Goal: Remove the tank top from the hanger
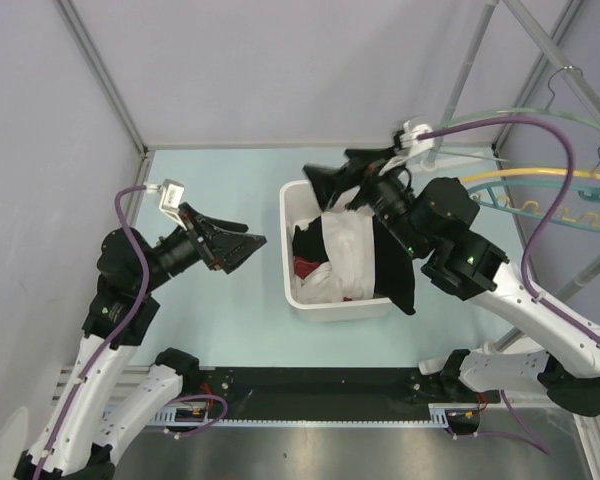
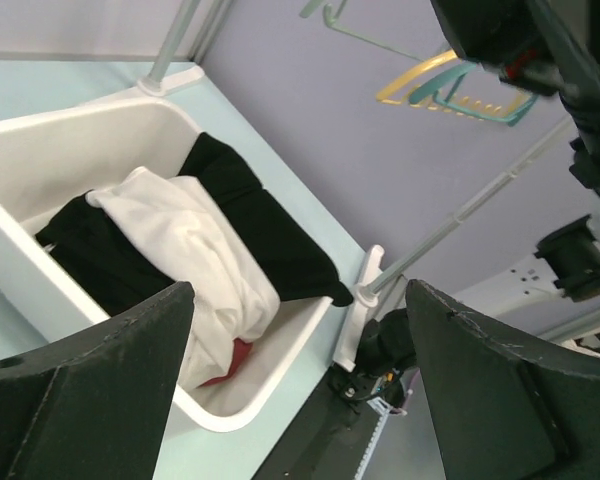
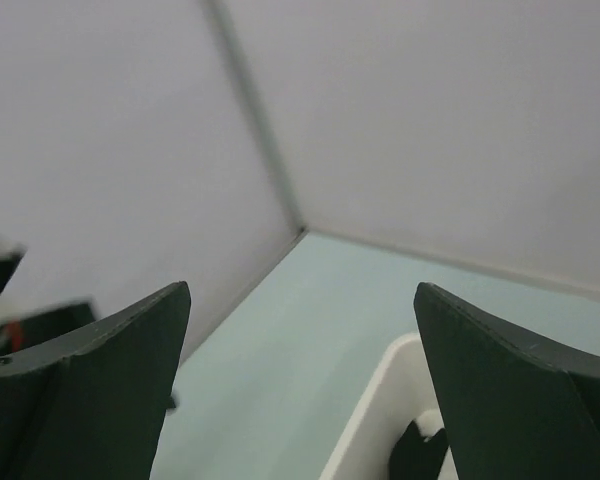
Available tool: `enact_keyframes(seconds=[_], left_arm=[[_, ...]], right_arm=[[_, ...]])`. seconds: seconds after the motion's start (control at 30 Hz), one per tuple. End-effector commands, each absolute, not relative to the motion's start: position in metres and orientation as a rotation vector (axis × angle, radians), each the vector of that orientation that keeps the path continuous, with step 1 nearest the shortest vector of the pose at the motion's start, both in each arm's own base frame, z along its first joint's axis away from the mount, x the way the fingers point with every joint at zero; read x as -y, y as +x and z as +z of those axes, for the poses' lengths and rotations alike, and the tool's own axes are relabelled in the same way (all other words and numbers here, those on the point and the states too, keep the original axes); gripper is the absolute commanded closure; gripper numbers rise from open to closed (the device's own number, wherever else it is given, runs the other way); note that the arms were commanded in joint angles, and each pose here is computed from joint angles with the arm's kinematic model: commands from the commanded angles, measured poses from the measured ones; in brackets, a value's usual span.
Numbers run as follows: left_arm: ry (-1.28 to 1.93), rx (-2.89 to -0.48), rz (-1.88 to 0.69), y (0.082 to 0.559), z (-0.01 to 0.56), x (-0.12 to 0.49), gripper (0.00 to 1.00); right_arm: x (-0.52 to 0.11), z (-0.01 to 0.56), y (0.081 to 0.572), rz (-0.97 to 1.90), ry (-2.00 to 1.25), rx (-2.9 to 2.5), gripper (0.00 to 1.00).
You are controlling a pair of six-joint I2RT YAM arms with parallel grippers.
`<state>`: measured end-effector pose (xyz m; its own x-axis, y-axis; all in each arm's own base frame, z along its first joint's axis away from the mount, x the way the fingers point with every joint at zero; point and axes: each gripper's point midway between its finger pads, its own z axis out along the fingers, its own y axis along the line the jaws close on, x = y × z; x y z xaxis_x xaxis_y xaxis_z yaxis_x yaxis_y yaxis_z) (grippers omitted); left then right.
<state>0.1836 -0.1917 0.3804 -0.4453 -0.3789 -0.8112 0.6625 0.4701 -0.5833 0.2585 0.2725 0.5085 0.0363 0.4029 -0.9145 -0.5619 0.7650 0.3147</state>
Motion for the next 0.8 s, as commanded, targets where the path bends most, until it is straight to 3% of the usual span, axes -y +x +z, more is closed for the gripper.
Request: enact_keyframes(seconds=[0.0,0.17,0.2,0.37,0.57,0.77], left_arm=[[0.249,-1.607,-1.101,0.189,0.369,0.18,0.07],[0.195,-1.53,-1.116,0.183,0.356,0.174,0.07],[0.157,-1.567,-1.161,0.186,0.335,0.178,0.07],[0.141,-1.54,-1.368,0.176,0.3,0.195,0.06],[0.19,-1.532,-1.49,0.153,0.245,0.209,0.05],[0.282,-1.451,-1.587,0.119,0.235,0.215,0.05]], right_arm=[[-0.331,0.445,0.181,1.09,-0.663,-1.445,0.0],[-0.313,0.388,0.167,1.176,-0.539,-1.557,0.0],[-0.311,0.353,0.167,1.17,-0.511,-1.61,0.0],[-0.286,0.33,0.131,1.365,-0.406,-1.51,0.0],[-0.276,0.283,0.106,1.39,-0.393,-1.621,0.0],[-0.239,0.249,0.111,1.37,-0.151,-1.636,0.01]])
